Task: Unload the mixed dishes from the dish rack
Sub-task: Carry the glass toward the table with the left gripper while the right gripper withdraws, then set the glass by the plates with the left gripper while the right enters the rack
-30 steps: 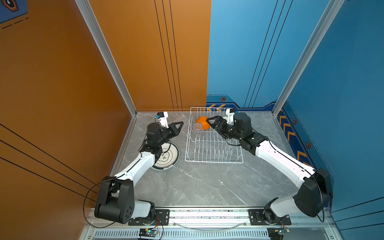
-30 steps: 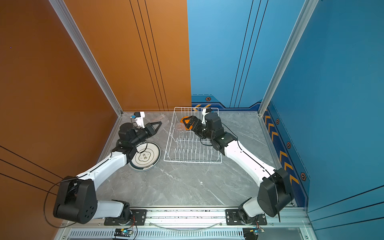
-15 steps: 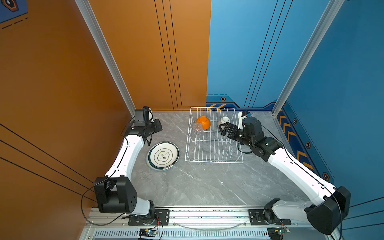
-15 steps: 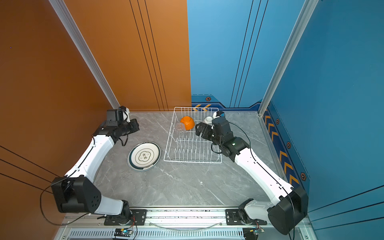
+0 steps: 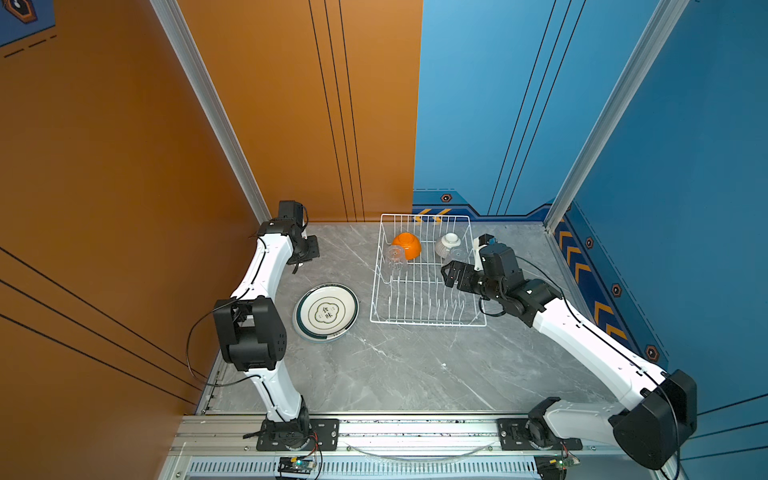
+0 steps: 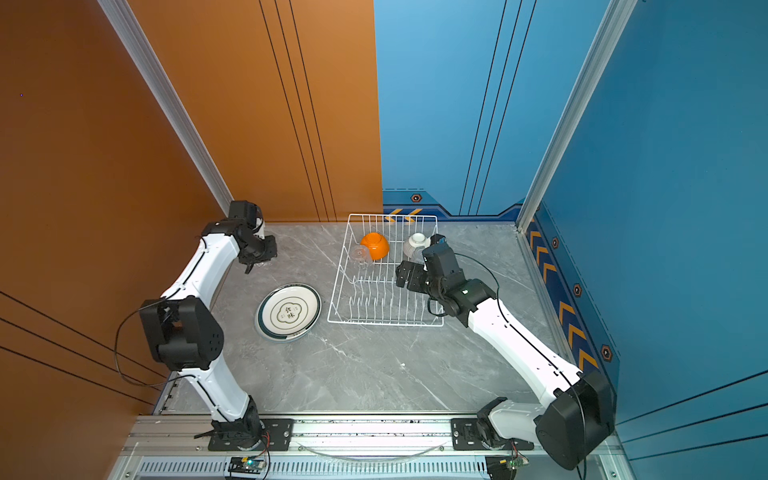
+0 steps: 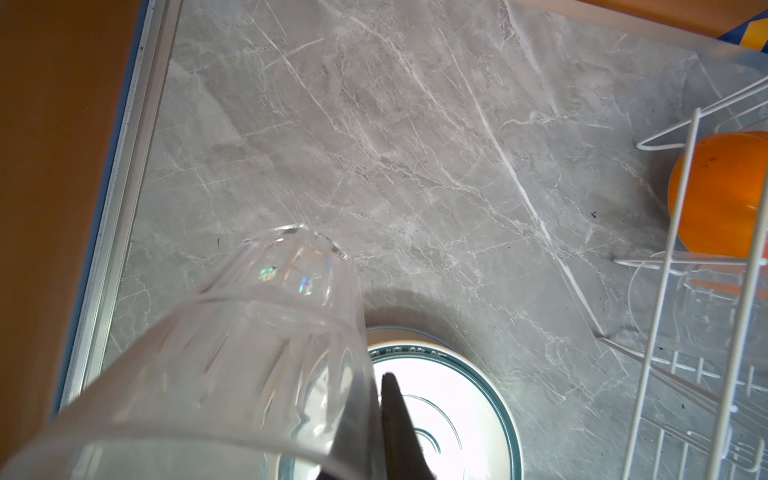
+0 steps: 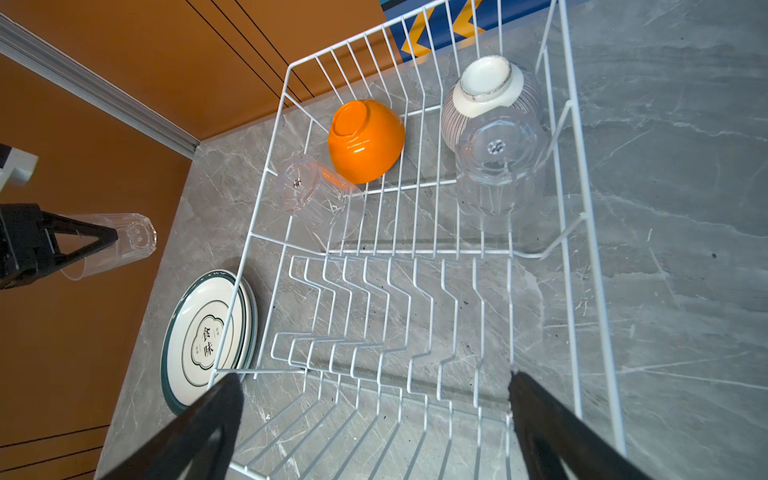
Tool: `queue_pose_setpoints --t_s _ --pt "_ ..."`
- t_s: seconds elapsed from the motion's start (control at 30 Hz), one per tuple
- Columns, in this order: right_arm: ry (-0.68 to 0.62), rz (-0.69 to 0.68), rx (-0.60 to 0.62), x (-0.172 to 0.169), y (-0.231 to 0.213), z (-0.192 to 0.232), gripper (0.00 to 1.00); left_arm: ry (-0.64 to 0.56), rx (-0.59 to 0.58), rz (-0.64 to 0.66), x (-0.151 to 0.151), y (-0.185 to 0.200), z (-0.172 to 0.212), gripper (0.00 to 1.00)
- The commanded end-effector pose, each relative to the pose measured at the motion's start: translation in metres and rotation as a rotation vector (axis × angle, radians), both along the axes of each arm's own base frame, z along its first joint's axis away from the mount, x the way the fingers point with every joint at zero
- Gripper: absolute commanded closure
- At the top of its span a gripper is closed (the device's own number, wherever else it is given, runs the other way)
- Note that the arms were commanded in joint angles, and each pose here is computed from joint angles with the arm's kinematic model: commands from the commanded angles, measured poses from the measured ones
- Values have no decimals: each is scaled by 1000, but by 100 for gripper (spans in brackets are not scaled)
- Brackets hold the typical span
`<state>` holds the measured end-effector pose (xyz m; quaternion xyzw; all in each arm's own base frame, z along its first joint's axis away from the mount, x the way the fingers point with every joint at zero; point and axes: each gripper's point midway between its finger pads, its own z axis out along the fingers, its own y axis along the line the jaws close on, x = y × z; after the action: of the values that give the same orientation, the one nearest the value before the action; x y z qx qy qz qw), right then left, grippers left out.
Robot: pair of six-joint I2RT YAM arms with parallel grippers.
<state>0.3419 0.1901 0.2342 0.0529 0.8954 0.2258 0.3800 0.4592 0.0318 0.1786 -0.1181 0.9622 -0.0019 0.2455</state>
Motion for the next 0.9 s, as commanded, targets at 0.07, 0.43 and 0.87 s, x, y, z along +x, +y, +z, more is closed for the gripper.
queue_pose_setpoints --t_s 0.07,0.43,0.87 --pt "52 2 -63 -3 -4 -25 0 107 -16 -16 -2 2 -29 100" --pt "120 55 -61 -3 12 -47 0 167 -27 -6 3 7 -51 100" --pt "191 120 -27 -4 43 -60 0 154 -33 -42 3 -7 -44 43"
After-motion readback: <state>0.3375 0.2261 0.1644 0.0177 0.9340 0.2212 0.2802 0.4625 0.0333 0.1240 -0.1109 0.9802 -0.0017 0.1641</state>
